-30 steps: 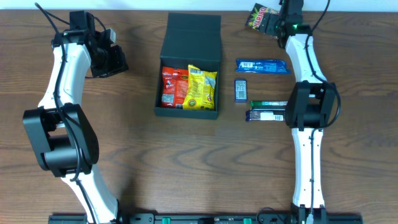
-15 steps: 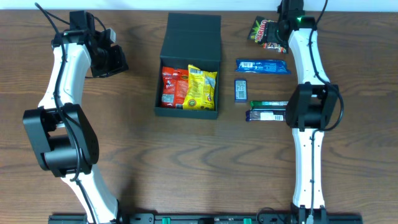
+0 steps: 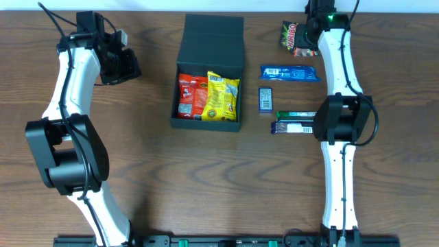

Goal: Pack container
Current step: 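Grasp the black Haribo gummy bag with the right gripper, then carry the Haribo bag left and lower it into the box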

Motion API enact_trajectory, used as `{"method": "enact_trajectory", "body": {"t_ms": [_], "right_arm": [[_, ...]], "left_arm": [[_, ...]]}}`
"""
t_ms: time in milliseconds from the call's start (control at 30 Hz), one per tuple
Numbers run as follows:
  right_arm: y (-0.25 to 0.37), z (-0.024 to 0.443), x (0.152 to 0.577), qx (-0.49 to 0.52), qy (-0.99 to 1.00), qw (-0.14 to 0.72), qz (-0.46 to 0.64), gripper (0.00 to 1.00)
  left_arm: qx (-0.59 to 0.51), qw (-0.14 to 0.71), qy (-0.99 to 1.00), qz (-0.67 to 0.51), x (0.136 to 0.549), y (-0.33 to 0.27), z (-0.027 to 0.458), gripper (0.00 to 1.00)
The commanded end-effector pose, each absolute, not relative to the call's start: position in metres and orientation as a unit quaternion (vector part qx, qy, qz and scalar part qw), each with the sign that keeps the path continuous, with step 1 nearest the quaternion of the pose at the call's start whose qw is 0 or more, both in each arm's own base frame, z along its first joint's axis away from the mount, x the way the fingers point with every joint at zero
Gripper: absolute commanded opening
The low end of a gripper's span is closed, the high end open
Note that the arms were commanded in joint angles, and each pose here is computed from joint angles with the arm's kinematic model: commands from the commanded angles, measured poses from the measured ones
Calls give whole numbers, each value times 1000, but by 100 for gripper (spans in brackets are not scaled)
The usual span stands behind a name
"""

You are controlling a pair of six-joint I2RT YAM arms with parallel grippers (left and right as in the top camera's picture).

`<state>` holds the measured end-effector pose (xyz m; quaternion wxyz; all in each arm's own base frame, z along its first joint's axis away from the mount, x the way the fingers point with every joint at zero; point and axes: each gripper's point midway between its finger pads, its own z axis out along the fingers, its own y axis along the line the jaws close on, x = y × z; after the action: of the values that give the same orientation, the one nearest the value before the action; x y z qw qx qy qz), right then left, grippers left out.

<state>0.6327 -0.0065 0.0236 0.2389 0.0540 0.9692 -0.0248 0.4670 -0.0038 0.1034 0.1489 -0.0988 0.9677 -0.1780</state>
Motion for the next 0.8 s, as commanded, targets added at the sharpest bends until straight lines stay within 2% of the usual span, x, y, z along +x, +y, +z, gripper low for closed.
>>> {"method": "enact_trajectory", "body": {"t_ms": [0, 233, 367, 667, 767], "right_arm": [[1, 5, 629, 44, 974, 222, -21, 9], [15, 77, 640, 38, 957, 287, -13, 5], [37, 127, 640, 44, 944, 326, 30, 1], [115, 228, 599, -17, 928, 363, 81, 1], [149, 246, 578, -42, 928, 358, 95, 1]], "left_arm": [[-97, 155, 968, -174, 473, -1, 105, 18], [-96, 164, 966, -174, 477, -1, 106, 19], [-104, 169, 964, -177, 480, -1, 108, 18], [-102, 176, 963, -177, 483, 0, 109, 19], [-102, 177, 963, -177, 483, 0, 109, 19]]}}
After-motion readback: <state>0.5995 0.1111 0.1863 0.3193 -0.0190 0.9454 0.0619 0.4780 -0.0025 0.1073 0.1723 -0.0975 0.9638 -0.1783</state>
